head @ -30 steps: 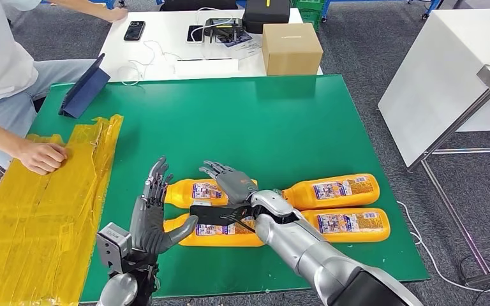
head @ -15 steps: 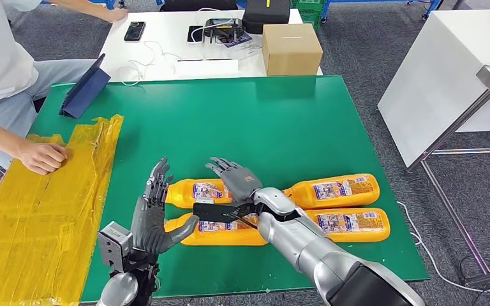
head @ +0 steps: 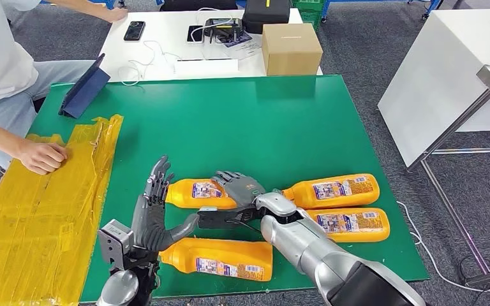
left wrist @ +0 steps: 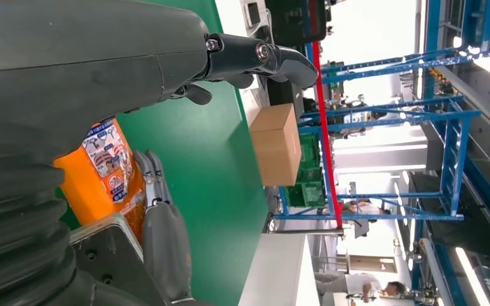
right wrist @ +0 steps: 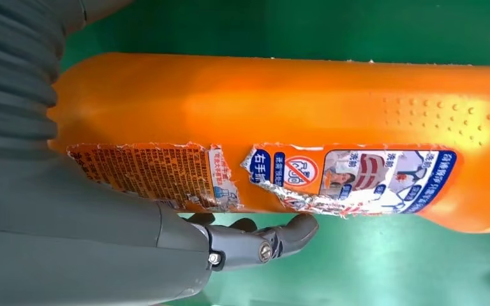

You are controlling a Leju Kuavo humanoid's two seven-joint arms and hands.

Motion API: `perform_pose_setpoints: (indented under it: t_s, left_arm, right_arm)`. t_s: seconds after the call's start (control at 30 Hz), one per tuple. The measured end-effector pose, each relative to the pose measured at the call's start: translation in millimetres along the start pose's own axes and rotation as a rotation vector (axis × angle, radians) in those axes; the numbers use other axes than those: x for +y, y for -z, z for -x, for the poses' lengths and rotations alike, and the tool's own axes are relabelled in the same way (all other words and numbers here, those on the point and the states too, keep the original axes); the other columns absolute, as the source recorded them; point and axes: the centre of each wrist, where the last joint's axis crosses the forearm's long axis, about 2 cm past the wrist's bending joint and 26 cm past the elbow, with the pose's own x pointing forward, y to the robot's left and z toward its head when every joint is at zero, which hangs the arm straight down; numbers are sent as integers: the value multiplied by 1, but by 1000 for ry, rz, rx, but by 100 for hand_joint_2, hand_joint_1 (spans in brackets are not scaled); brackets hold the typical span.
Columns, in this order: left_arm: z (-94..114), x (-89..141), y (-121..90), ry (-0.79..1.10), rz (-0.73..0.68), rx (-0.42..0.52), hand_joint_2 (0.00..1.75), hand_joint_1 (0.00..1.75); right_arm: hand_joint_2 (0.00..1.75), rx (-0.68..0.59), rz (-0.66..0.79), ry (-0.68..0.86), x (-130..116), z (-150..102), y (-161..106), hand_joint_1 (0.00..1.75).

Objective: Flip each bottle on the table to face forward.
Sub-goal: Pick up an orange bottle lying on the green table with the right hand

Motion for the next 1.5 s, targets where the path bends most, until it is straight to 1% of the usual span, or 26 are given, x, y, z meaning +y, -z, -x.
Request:
perform_pose_setpoints:
  t_s: [0.23, 0.57, 0.83, 1.0, 1.03, 1.07, 1.1, 1.17, 1.2, 1.23, 1.27, 1.5]
  left_arm:
    - [3, 0, 1, -3, 9, 9, 175, 0]
    - [5, 1, 2, -5, 15, 15, 175, 0]
    - [6, 1, 1, -4, 16, 19, 175, 0]
    - [6, 1, 1, -4, 15, 19, 175, 0]
    - [6, 1, 1, -4, 15, 19, 175, 0]
    - [6, 1, 1, -4, 16, 19, 175, 0]
    - [6, 1, 1, -4, 16, 19, 175, 0]
    - [6, 1, 1, -4, 15, 19, 175, 0]
    - [6, 1, 1, -4, 15, 19, 175, 0]
    - [6, 1, 1, -4, 15, 19, 175, 0]
    - [6, 1, 1, -4, 15, 19, 175, 0]
    - [6, 1, 1, -4, 15, 19, 175, 0]
  right_arm:
    - [175, 18, -51, -15, -2, 3, 0, 0]
    - [175, 25, -60, -26, -3, 4, 1, 0]
    - [175, 57, -75, -54, -4, 4, 1, 14]
    - [175, 76, -84, -82, -4, 4, 1, 10]
    - [175, 81, -85, -90, -4, 3, 1, 14]
    - [175, 85, -86, -97, -4, 3, 1, 24]
    - [175, 89, -88, -106, -4, 3, 1, 41]
    - [175, 96, -92, -121, -3, 2, 1, 95]
    - [175, 98, -94, -126, -3, 2, 2, 116]
    - [175, 99, -95, -130, -3, 2, 2, 130]
    - [175, 100, -96, -131, -3, 2, 2, 132]
    - [175, 102, -100, -135, -3, 1, 2, 134]
